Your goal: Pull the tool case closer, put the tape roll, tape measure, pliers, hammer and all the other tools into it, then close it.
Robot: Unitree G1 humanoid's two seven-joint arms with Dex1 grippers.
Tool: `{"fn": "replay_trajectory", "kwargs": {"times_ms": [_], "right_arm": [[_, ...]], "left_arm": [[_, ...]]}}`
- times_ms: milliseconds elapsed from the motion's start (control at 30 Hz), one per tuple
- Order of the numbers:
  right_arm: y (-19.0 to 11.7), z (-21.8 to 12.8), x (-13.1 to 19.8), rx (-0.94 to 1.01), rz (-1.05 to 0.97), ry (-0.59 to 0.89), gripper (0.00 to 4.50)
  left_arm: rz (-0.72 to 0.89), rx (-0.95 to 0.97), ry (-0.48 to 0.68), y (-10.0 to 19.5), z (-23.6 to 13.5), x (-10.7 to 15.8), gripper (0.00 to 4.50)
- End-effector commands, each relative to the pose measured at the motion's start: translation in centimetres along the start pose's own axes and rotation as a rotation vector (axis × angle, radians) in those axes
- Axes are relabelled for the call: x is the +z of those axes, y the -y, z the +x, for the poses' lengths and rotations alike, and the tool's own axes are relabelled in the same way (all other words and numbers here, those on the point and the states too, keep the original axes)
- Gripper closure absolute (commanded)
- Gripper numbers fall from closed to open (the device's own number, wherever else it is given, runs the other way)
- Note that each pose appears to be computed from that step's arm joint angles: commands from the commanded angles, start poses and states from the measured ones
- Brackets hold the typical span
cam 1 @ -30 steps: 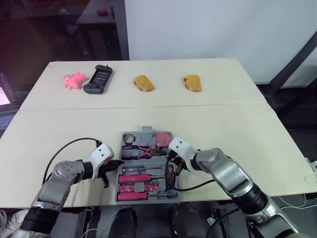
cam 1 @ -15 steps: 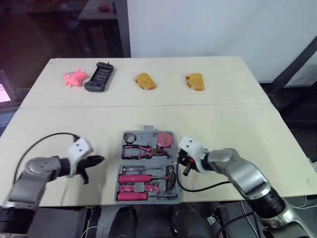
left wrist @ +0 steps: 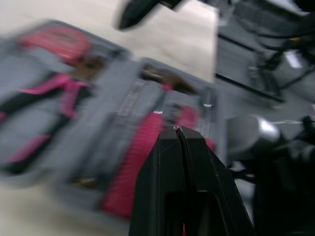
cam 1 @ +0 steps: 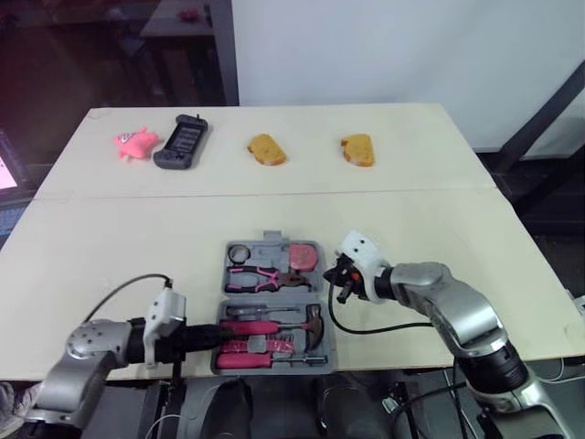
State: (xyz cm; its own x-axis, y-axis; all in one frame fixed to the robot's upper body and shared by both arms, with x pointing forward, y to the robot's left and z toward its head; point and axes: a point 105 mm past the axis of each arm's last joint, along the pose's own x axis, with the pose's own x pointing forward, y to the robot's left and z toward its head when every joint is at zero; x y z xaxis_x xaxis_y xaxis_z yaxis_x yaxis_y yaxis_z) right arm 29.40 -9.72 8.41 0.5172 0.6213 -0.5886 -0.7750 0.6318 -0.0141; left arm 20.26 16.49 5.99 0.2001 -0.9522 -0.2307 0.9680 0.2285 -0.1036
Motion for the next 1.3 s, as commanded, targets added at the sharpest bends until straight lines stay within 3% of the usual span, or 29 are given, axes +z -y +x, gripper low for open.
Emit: {"fn": "replay_trajectory", "kwargs": {"times_ms": [33,267,367,600,633,900,1067,1300], "right_arm": [[0.1,-0.4,0.9,-0.004,0.03,0.018,4.5],[0.2,-0.7,1.9,0.011,0.074,0.035,4.5],[0.0,-0.7,2.4,0.035,0.126,0.06,3.64],[1.2,0.1,3.0,0.072,0.369,0.049,0.22],[1.3,0.4,3.2,0.081,0.402,0.044,0.05],[2.3,3.0,0.9,0.086,0.587,-0.108,0.05],[2.2,4.7,1.9,0.162,0.735,-0.049,0.05],[0.2,5.7,5.4,0.453,1.014,0.121,0.05]], "left_arm": [[0.023,-0.006,-0.038,0.1,0.2,-1.2,4.47],[0.016,0.092,-0.163,-1.2,-0.2,-5.6,4.47],[0.015,0.057,-0.206,-0.4,-0.2,-6.7,4.5],[0.0,0.056,-0.233,0.0,-0.1,-7.4,4.5],[0.005,0.052,-0.241,0.1,-0.1,-7.6,4.5],[0.028,0.056,-0.237,-0.5,0.0,-7.2,4.5],[0.032,0.058,-0.227,-0.7,0.1,-6.8,4.5],[0.038,0.054,-0.233,-0.8,0.0,-6.7,4.5]]}}
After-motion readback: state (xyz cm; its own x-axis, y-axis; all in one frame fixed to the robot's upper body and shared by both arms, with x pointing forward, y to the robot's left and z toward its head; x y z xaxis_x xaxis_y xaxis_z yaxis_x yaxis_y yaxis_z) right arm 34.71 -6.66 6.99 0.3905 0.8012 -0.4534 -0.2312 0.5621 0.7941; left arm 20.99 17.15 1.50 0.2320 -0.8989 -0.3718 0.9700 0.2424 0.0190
